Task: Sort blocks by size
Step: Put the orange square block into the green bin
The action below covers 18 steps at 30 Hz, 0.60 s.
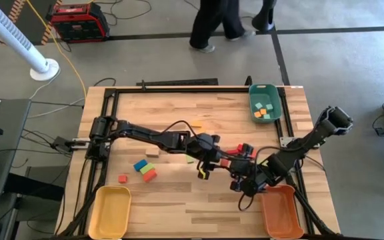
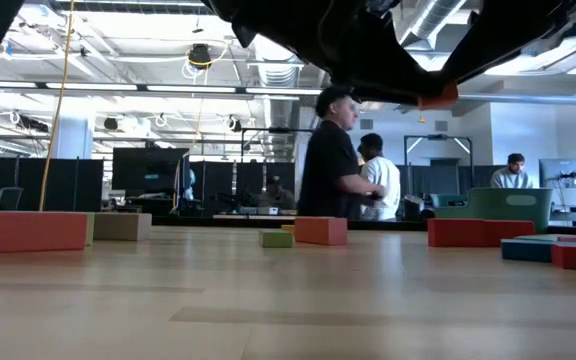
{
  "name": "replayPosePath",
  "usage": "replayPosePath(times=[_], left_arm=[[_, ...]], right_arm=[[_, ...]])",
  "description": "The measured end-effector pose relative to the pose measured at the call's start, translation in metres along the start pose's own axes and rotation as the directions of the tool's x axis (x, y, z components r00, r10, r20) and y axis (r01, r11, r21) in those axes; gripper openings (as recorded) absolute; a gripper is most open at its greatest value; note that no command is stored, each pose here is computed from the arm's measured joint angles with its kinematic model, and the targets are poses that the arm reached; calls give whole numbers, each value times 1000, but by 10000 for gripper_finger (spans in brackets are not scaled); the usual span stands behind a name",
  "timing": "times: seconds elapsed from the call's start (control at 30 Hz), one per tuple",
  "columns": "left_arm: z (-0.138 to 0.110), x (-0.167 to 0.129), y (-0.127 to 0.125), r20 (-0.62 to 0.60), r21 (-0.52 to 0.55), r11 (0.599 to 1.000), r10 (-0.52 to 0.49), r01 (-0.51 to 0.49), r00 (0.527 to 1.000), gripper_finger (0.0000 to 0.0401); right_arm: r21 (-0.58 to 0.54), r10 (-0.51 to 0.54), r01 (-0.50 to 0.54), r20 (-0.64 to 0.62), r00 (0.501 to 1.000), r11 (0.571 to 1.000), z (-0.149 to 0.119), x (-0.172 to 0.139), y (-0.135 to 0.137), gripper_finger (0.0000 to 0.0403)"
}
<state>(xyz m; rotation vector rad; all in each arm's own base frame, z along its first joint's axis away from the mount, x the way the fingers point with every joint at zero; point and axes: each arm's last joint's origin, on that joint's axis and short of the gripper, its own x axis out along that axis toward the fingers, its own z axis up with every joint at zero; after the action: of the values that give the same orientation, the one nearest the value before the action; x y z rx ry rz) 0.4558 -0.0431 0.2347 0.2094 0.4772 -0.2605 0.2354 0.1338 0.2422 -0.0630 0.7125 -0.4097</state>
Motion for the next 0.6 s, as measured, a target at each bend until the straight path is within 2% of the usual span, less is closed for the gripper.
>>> replayPosePath(times=[0.33, 0.6], left_arm=[[-14, -3, 19, -97, -43, 999, 15, -19, 995, 154], [-29, -8, 34, -222, -43, 998, 42, -53, 974, 161]], right_arm=[[12, -58, 59, -35, 998, 998, 0, 7, -9, 157], [51, -158, 165, -121, 980, 985, -4, 15, -27, 156]])
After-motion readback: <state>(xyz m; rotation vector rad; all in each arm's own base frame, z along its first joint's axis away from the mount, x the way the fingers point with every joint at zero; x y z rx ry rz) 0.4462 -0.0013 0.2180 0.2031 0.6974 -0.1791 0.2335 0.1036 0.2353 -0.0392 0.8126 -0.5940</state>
